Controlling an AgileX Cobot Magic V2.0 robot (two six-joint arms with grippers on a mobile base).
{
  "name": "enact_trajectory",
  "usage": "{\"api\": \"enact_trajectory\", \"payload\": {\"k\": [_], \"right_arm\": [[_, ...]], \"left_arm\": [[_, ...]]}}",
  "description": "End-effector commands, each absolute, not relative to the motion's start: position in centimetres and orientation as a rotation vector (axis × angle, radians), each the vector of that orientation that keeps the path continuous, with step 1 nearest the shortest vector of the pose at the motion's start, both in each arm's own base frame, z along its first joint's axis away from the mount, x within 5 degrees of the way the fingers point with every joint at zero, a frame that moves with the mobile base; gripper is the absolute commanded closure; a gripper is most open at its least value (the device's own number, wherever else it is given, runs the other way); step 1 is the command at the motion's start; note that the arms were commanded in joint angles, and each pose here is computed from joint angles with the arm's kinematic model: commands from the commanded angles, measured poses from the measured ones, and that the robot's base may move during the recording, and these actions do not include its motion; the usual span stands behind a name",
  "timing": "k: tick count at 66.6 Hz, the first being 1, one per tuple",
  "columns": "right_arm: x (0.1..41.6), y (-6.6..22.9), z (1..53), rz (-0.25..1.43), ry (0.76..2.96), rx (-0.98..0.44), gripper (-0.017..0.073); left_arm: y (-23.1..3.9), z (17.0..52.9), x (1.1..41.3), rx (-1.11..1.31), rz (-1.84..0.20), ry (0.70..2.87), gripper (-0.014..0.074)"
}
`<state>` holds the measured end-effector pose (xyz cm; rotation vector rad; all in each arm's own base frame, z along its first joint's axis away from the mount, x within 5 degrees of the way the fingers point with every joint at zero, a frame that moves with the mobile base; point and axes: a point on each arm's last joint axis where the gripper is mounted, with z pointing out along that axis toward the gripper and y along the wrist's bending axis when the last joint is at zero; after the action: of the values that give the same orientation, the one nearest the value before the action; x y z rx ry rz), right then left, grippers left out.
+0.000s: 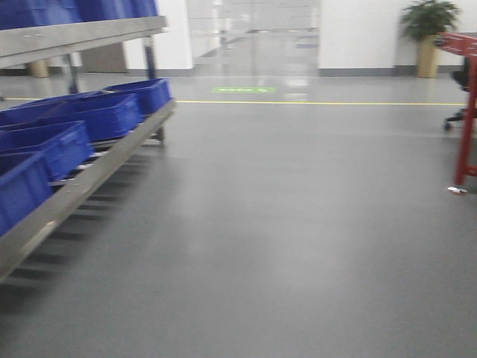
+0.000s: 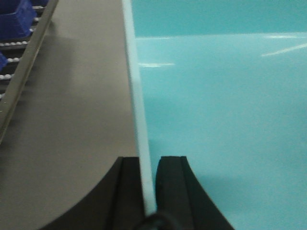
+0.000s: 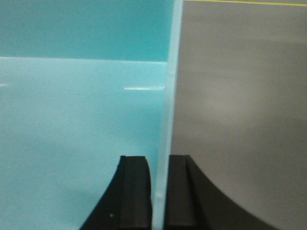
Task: Move two blue bins to right shelf middle
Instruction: 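Drive the base to another shelf while holding the teal bin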
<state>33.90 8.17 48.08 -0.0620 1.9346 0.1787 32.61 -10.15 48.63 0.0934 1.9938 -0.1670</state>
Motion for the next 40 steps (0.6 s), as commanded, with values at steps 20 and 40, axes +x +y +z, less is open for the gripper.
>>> {"api": "enact_trajectory", "payload": {"k": [20, 40], "right_arm": [[33.56, 8.35, 49.51, 0.208, 1.837, -0.075, 0.0721], [33.56, 8.35, 49.51, 0.208, 1.837, -0.075, 0.0721]], "left_arm": [[-10.20, 49.73, 32.14, 0.100, -0.196, 1.933, 0.0704], [-10.20, 49.73, 32.14, 0.100, -0.196, 1.933, 0.0704]]}}
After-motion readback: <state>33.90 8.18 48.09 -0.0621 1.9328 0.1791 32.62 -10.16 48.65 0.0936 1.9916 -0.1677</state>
